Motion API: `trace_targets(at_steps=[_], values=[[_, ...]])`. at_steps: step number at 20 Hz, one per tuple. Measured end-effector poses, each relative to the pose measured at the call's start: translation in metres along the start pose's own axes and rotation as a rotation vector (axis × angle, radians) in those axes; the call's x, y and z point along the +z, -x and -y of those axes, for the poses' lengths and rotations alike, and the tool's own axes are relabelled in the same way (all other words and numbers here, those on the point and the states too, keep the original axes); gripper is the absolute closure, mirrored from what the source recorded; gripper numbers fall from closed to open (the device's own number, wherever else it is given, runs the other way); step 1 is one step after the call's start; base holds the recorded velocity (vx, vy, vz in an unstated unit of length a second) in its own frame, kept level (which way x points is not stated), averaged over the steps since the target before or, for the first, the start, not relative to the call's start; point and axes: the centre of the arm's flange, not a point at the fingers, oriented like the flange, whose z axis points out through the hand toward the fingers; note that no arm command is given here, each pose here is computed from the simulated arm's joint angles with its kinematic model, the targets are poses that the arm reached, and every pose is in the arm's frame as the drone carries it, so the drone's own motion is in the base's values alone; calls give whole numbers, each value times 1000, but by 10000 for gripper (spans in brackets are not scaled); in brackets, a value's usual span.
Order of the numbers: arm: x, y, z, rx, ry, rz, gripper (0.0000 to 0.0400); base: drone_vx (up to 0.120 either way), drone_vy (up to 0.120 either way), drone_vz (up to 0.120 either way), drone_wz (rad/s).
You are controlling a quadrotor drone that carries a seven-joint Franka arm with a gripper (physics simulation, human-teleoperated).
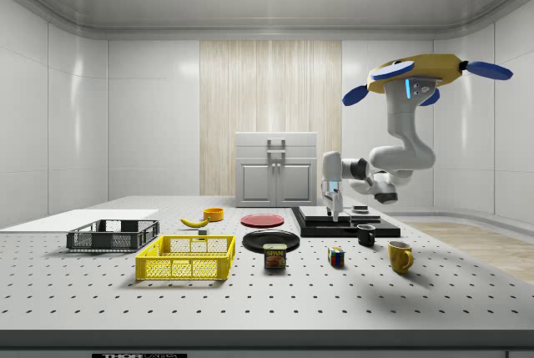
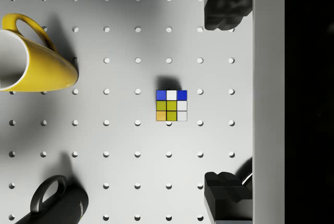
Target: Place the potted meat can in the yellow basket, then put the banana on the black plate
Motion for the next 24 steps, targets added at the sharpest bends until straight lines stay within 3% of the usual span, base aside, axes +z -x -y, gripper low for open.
trace_targets(at_steps=[5, 12, 24], values=[[0, 0, 0, 0, 1, -1, 0, 120, 8, 0, 0], [0, 0, 0, 0, 1, -1, 0, 120, 0, -109, 0], [0, 0, 0, 0, 1, -2, 0, 120, 20, 0, 0]])
